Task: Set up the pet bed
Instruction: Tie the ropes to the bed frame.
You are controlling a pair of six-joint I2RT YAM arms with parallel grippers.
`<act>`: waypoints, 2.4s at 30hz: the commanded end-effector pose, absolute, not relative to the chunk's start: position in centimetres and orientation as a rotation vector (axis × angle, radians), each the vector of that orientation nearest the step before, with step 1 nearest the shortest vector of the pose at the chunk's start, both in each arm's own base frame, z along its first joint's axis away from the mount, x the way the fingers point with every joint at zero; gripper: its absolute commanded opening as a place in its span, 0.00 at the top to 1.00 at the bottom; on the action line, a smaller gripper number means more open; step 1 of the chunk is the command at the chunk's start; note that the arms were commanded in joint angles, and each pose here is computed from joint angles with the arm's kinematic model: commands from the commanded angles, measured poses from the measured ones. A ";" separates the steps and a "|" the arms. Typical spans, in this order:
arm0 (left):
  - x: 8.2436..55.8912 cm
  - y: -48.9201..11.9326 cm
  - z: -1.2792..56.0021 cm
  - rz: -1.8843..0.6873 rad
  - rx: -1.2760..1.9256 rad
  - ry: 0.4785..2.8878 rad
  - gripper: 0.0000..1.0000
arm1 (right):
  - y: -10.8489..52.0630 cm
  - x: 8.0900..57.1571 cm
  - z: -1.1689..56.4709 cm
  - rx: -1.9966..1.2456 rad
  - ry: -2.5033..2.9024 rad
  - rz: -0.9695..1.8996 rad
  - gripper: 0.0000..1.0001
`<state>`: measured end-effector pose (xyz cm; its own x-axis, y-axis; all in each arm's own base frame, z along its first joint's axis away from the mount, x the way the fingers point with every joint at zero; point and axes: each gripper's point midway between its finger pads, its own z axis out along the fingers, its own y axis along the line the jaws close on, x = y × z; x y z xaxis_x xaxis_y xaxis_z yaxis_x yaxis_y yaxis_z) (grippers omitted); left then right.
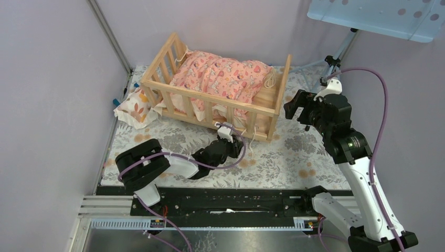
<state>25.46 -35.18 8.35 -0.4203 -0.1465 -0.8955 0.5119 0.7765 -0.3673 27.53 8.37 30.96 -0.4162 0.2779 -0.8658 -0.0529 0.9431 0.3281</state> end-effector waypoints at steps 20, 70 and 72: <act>18.4 -33.8 9.9 -0.929 0.415 2.013 1.00 | 9.9 21.2 25.9 0.165 1.845 0.641 0.25; 12.7 -30.8 10.1 -0.914 0.388 2.140 1.00 | 21.2 27.2 11.3 0.102 1.587 0.699 0.37; 12.8 -30.8 10.2 -0.914 0.388 2.135 1.00 | 21.5 27.6 11.5 0.122 1.560 0.723 0.40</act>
